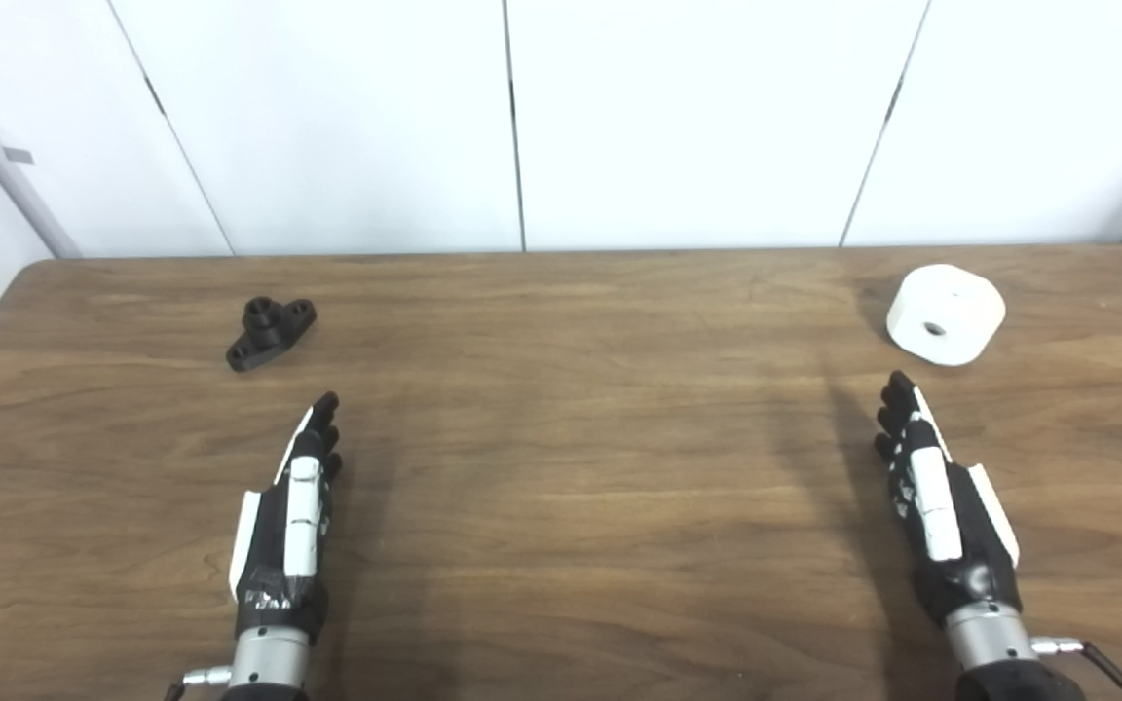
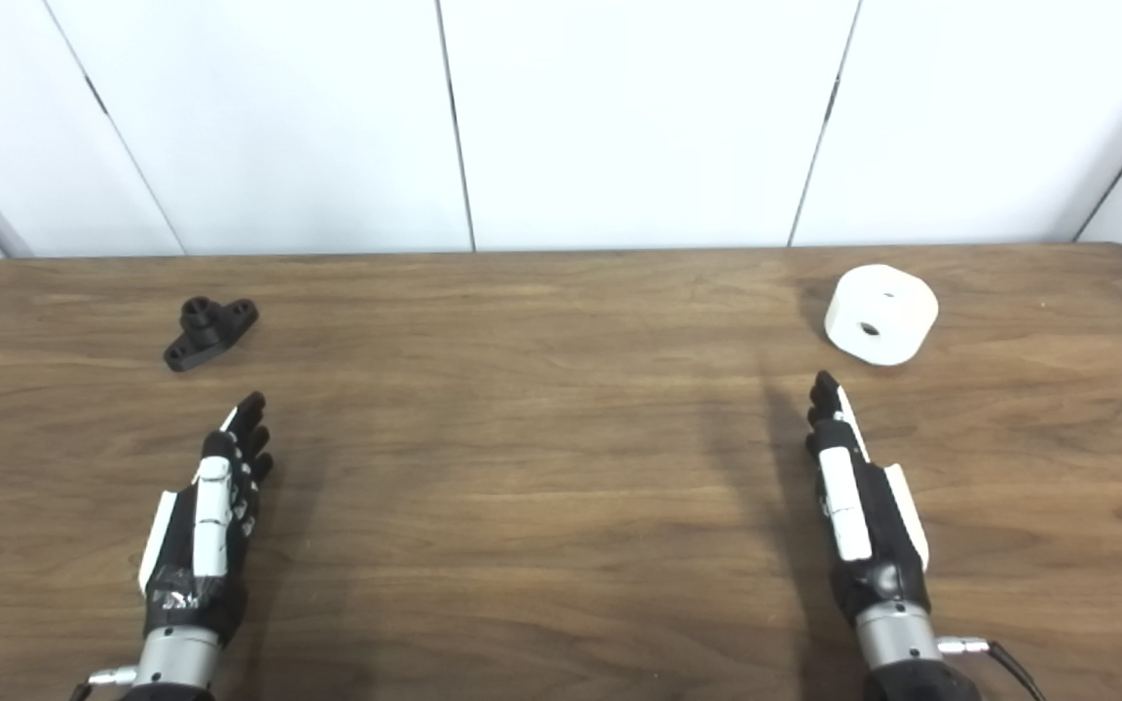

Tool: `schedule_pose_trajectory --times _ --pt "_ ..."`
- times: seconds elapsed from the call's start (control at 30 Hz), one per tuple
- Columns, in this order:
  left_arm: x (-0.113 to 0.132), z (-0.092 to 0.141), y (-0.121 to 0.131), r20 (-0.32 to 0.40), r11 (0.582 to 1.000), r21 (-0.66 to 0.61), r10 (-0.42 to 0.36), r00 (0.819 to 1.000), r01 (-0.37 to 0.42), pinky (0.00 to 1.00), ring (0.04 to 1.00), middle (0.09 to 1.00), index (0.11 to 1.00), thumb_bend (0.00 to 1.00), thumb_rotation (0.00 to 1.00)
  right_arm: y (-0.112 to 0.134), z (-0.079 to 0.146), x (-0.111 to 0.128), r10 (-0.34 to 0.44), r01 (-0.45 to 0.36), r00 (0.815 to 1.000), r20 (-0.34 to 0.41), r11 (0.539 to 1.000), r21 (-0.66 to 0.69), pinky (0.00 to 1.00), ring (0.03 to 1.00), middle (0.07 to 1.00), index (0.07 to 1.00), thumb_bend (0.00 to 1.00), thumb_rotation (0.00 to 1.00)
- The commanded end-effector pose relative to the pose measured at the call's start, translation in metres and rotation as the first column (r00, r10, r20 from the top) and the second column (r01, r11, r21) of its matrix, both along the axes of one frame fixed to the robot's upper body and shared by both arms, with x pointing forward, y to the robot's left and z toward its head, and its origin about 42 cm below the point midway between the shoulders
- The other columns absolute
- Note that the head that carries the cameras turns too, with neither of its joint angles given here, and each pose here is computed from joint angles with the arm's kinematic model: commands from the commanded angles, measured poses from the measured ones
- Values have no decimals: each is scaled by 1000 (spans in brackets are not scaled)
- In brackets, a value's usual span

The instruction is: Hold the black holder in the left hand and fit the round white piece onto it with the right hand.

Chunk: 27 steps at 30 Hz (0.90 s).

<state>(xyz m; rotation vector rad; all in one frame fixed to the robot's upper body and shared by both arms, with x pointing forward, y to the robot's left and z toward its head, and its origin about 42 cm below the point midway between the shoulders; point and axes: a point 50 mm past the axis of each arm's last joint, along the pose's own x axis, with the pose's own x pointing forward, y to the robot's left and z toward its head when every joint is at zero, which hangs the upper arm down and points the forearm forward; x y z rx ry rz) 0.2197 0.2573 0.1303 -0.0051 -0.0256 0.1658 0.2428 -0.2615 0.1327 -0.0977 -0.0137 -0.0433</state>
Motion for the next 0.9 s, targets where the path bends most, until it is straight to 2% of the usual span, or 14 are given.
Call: schedule_pose_trajectory --times 0.0,0.4,0.63,0.73,0.87 --pt "-1 8 2 35 1000 6 -7 999 6 1000 1000 1000 962 572 997 1 14 3 7 -6 997 77 1000 -15 1000 1000 1000 1000 613 1000" --pt "-1 8 1 40 1000 15 -7 999 6 1000 1000 1000 963 578 1000 1 15 3 6 -5 997 75 1000 -10 1000 1000 1000 1000 605 1000" --pt "-5 2 -10 49 1000 21 -21 999 20 1000 1000 1000 954 496 1000 -10 8 0 16 -15 998 66 1000 -6 1000 1000 1000 1000 609 1000" --pt "-6 -3 -15 38 999 38 -15 999 14 1000 1000 992 943 513 1000 -15 3 -1 21 -21 998 61 1000 -4 1000 1000 1000 1000 598 1000" --pt "-6 -9 -21 40 998 58 -28 999 26 1000 1000 997 952 459 1000 -20 -2 -1 26 -26 998 62 1000 -5 1000 1000 1000 1000 595 1000"
